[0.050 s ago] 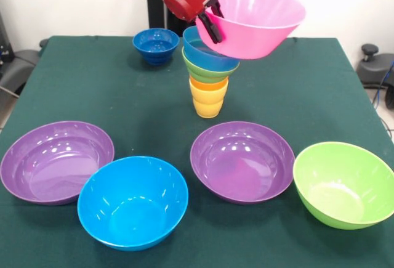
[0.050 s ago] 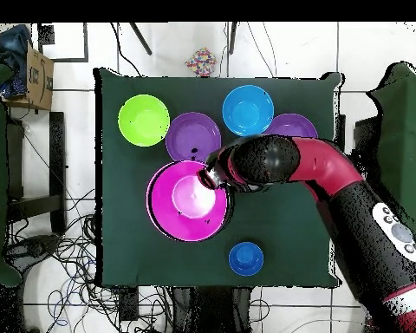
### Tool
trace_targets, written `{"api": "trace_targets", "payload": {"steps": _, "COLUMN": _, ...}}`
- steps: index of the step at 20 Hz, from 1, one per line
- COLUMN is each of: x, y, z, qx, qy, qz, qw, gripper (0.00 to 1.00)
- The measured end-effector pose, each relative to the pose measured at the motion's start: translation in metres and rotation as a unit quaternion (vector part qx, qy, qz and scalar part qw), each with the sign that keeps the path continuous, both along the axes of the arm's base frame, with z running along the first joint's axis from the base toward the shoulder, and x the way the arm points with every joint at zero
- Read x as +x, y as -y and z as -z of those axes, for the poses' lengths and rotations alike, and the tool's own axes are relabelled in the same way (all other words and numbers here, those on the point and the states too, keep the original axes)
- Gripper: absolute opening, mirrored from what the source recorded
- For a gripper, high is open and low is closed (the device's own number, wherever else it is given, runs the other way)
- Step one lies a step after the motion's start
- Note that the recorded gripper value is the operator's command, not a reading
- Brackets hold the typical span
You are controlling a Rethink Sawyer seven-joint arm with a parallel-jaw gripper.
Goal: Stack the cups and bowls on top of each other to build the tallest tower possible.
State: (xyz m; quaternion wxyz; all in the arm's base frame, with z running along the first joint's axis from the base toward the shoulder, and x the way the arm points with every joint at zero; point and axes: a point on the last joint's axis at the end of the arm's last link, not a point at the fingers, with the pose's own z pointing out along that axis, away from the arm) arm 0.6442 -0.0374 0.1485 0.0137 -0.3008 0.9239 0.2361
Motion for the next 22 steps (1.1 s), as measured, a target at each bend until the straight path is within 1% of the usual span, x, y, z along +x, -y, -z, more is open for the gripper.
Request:
{"api": "trace_targets", "payload": {"steps": 4, "x": 0.001, "y": 0.002, "z": 0.002, "qx": 0.002, "qy": 0.000, "qz": 0.002, "qw": 1.0000, "gripper": 0.00}}
{"api": "trace_targets", "payload": {"steps": 15, "x": 0.012, "y": 0.008, "z": 0.009, "qx": 0.008, "qy": 0.004, "qz": 0.013, "qw": 0.9999, "gripper": 0.00}}
{"api": "trace_targets", "payload": {"steps": 17, "x": 0.017, "y": 0.011, "z": 0.010, "qx": 0.009, "qy": 0.007, "qz": 0.017, "qw": 0.9998, "gripper": 0.00}}
{"api": "trace_targets", "payload": {"steps": 22, "x": 0.021, "y": 0.017, "z": 0.010, "qx": 0.009, "qy": 0.011, "qz": 0.024, "qw": 0.9996, "gripper": 0.00}}
